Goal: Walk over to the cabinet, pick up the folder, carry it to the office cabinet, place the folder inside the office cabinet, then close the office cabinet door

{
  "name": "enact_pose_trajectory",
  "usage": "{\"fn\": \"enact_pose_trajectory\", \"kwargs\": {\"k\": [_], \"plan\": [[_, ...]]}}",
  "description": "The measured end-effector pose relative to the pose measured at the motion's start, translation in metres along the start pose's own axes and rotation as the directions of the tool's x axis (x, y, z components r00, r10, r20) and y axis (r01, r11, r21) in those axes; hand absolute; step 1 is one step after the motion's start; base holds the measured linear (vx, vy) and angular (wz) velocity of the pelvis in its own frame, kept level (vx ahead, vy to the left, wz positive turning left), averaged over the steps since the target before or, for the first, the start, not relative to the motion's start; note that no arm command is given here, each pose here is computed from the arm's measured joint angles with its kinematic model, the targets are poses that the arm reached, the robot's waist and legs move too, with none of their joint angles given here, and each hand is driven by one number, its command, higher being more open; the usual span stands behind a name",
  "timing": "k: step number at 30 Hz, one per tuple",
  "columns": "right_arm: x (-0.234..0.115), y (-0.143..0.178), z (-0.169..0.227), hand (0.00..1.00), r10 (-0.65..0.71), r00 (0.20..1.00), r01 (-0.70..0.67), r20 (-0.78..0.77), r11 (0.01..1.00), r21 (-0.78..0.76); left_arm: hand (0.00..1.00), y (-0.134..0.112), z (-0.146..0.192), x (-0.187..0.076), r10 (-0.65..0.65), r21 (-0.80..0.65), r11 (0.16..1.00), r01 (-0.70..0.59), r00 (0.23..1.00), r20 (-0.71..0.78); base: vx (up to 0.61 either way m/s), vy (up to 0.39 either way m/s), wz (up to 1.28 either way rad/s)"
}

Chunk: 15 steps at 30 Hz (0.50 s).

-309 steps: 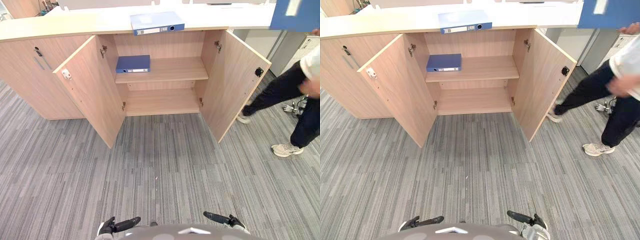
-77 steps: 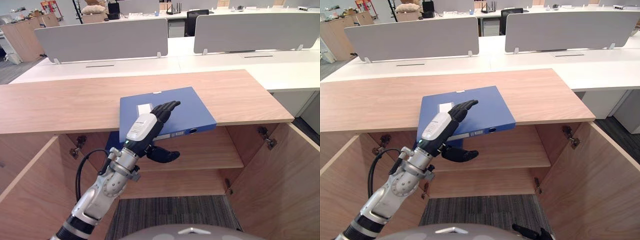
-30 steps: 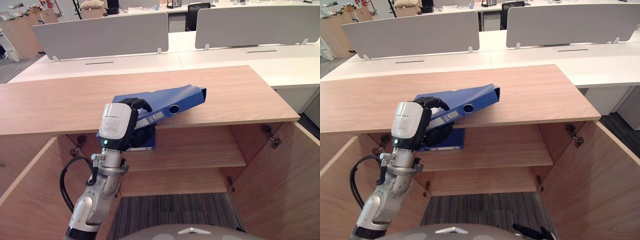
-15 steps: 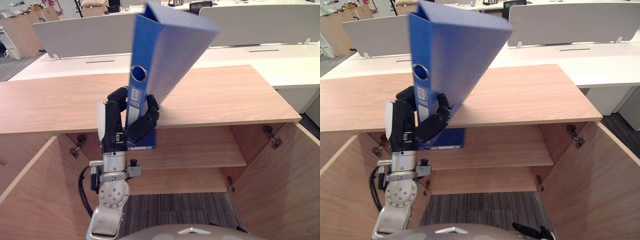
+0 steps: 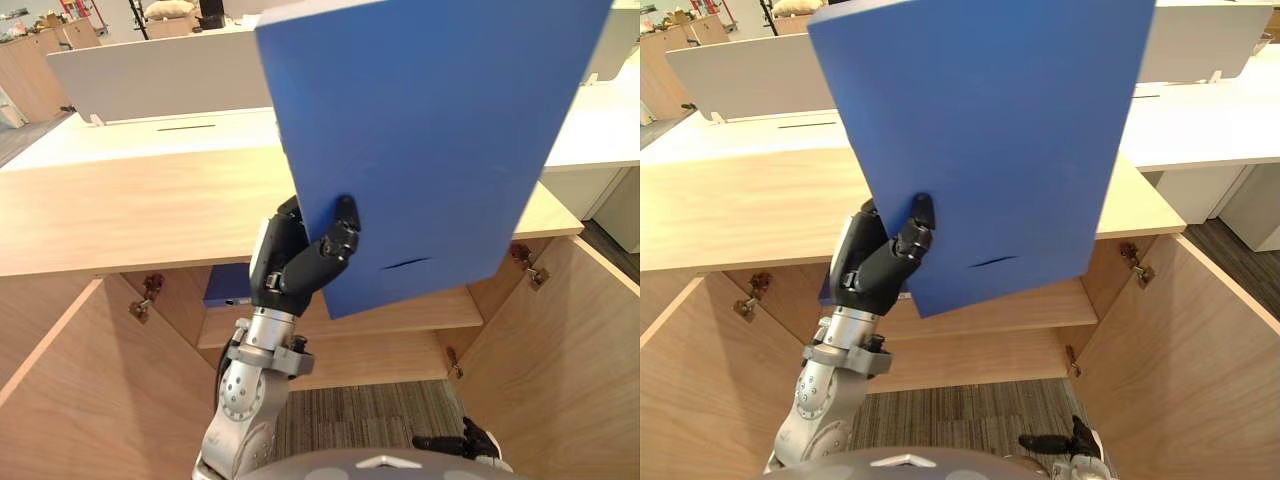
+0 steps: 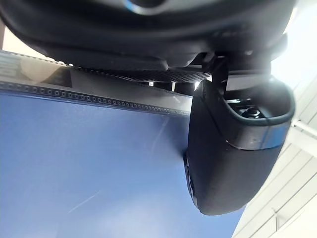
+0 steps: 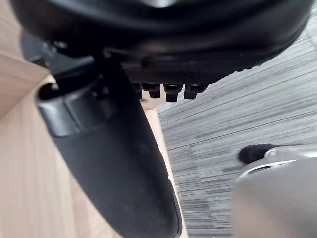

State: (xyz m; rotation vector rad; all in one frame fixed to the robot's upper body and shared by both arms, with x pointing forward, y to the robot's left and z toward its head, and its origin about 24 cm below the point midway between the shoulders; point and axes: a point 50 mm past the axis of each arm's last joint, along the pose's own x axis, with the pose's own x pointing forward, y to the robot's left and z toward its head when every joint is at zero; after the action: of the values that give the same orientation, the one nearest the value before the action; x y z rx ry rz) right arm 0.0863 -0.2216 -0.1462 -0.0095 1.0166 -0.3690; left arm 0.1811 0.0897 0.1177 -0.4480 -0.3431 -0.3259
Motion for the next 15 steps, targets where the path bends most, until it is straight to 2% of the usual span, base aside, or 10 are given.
{"fn": "enact_pose_trajectory", "kwargs": {"k": [4,9,15], "plan": [[-0.010,0.016,0.035,1.00,0.032,0.982,-0.048,0.188,0.995,0.083,0.00,-0.002,0.000,0.001,-0.025,-0.009,1.000,0.025,1.000,0.003,-0.05,-0.015,-0.04],[-0.042,0.025,0.089,1.00,0.031,0.875,-0.148,0.483,0.967,0.205,0.00,0.000,0.001,0.000,-0.029,0.000,1.000,0.029,1.000,0.002,-0.03,0.002,-0.08],[-0.075,0.024,0.120,1.00,-0.011,0.753,-0.275,0.658,0.903,0.330,0.00,0.014,0.004,-0.003,0.028,0.041,0.999,-0.028,1.000,0.005,-0.01,0.018,-0.15]]}}
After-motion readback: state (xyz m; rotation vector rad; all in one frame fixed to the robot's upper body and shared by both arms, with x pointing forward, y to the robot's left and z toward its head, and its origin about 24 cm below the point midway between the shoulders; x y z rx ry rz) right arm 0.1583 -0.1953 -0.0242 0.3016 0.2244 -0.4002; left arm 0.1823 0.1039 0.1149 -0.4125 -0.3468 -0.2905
